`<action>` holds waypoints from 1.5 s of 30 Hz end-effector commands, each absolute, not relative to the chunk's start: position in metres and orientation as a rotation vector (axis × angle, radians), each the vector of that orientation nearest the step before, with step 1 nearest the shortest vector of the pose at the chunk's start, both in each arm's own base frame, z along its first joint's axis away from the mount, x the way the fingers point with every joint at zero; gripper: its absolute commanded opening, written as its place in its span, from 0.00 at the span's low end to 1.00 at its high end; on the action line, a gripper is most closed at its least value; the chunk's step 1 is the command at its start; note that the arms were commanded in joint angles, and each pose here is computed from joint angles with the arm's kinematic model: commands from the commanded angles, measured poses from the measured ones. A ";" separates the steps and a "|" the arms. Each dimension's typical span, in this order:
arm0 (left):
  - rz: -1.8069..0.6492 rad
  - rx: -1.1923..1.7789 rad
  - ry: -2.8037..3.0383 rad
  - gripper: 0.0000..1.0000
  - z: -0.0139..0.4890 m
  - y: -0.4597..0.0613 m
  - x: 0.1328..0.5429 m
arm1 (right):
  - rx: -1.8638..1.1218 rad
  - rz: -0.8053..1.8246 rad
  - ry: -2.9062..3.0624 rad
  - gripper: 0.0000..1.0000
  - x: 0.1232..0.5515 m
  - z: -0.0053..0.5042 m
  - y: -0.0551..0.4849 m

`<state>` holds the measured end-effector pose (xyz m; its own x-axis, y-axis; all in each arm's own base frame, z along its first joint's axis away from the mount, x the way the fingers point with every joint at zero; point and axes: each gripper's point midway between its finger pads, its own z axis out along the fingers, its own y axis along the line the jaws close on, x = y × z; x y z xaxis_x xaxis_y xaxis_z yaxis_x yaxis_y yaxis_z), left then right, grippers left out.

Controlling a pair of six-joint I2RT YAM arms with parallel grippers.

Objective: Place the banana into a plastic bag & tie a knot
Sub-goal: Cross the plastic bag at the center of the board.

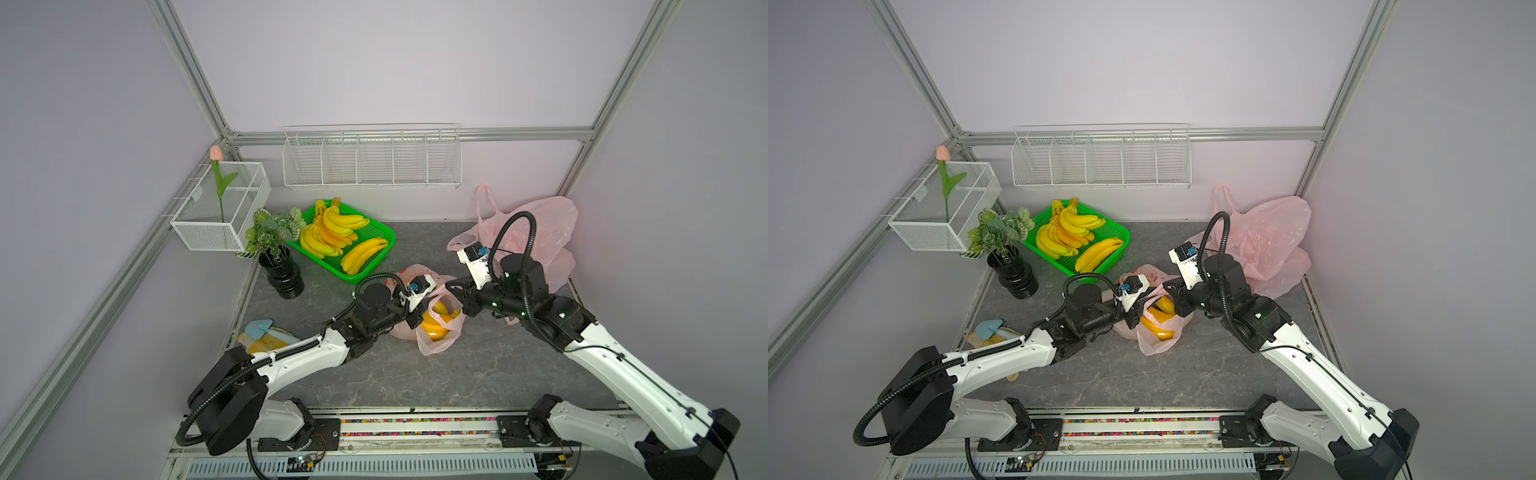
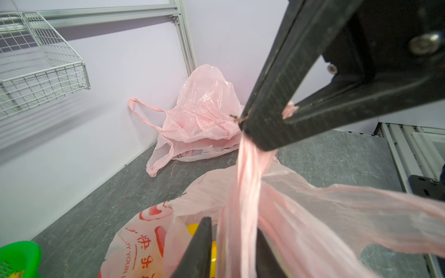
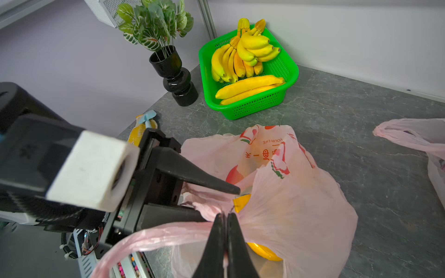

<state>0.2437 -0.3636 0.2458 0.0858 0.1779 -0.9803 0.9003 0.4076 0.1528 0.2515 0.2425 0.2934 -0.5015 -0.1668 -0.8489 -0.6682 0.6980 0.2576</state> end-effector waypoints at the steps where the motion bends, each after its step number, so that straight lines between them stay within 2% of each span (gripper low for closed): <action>1: -0.729 1.083 1.394 0.34 0.243 -0.359 0.235 | -0.622 0.690 2.020 0.07 0.252 0.291 0.236; 9: -0.732 1.150 1.380 0.50 0.236 -0.357 0.225 | -0.621 0.718 2.031 0.07 0.249 0.281 0.244; 14: -0.729 1.157 1.379 0.55 0.234 -0.359 0.226 | -0.612 0.725 2.036 0.07 0.250 0.277 0.247; 36: -0.732 1.191 1.359 0.62 0.230 -0.370 0.209 | -0.555 0.695 2.048 0.07 0.260 0.267 0.245; 45: -0.734 1.043 1.325 0.68 0.257 -0.366 0.218 | -0.547 0.704 2.055 0.07 0.263 0.261 0.248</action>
<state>0.2151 -0.3693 0.2394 0.1276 0.1940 -0.9727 0.9166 0.3516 0.1904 0.2608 0.2455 0.2666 -0.5194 -0.1275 -0.8449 -0.6173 0.7397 0.2679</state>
